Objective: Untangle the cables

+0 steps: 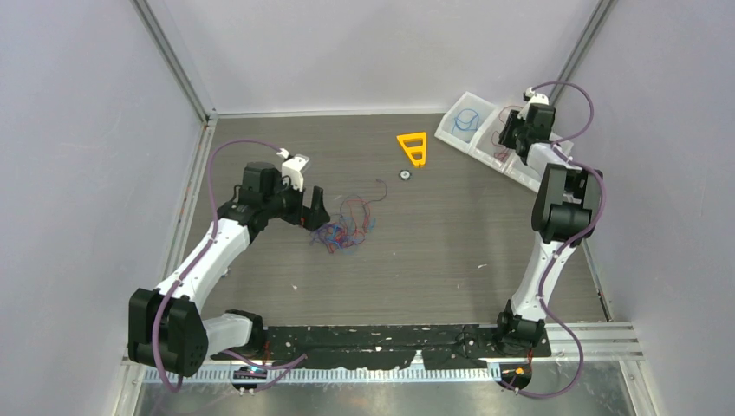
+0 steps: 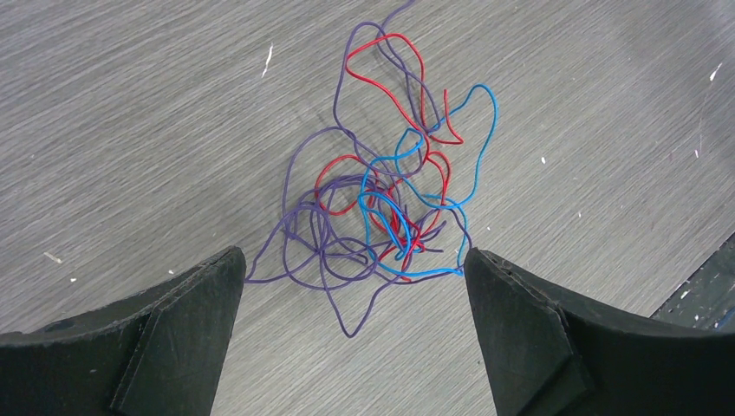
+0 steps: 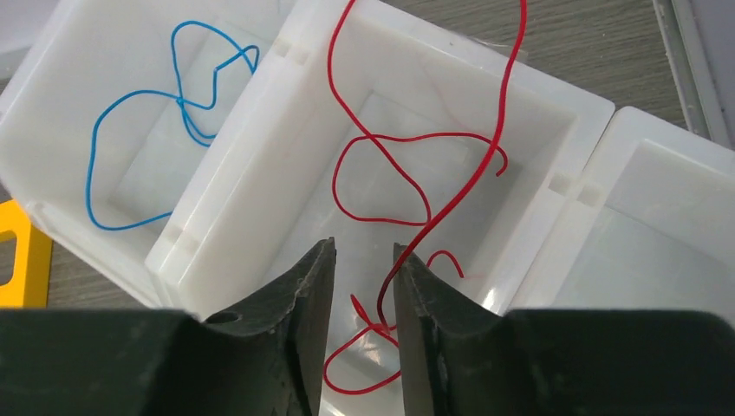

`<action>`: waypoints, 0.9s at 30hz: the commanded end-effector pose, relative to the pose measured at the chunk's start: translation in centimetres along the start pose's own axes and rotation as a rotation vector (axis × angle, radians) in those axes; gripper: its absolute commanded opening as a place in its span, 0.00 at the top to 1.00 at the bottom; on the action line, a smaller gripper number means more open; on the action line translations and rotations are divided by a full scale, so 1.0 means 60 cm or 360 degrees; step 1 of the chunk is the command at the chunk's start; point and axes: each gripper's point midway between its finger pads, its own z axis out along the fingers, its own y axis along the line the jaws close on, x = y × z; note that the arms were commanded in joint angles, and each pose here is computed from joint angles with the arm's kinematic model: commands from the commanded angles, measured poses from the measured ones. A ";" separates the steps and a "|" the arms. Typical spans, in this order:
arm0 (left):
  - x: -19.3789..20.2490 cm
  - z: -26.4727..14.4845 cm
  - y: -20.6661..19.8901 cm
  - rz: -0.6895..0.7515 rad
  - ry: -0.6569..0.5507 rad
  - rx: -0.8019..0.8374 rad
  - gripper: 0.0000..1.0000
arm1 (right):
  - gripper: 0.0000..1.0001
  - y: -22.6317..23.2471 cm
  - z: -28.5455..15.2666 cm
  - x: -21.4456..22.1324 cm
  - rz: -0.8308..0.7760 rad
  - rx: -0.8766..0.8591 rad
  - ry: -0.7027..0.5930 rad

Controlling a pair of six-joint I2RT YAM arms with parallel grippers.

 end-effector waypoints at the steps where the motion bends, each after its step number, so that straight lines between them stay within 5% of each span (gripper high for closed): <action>1: -0.028 -0.004 -0.001 0.0028 -0.0077 0.0015 0.01 | 0.60 0.020 -0.062 -0.111 -0.0105 -0.0030 -0.0227; 6: -0.029 -0.005 -0.003 0.0039 -0.0086 0.0020 0.01 | 0.36 0.042 -0.119 -0.167 -0.0112 -0.0201 -0.0307; 10: -0.025 -0.005 -0.003 0.0040 -0.0085 0.0024 0.01 | 0.26 0.041 -0.140 -0.215 -0.0237 -0.0230 -0.0374; 27: -0.024 0.003 0.004 0.0035 -0.0080 0.0011 0.01 | 0.39 -0.061 -0.028 -0.158 -0.0144 0.0212 -0.0043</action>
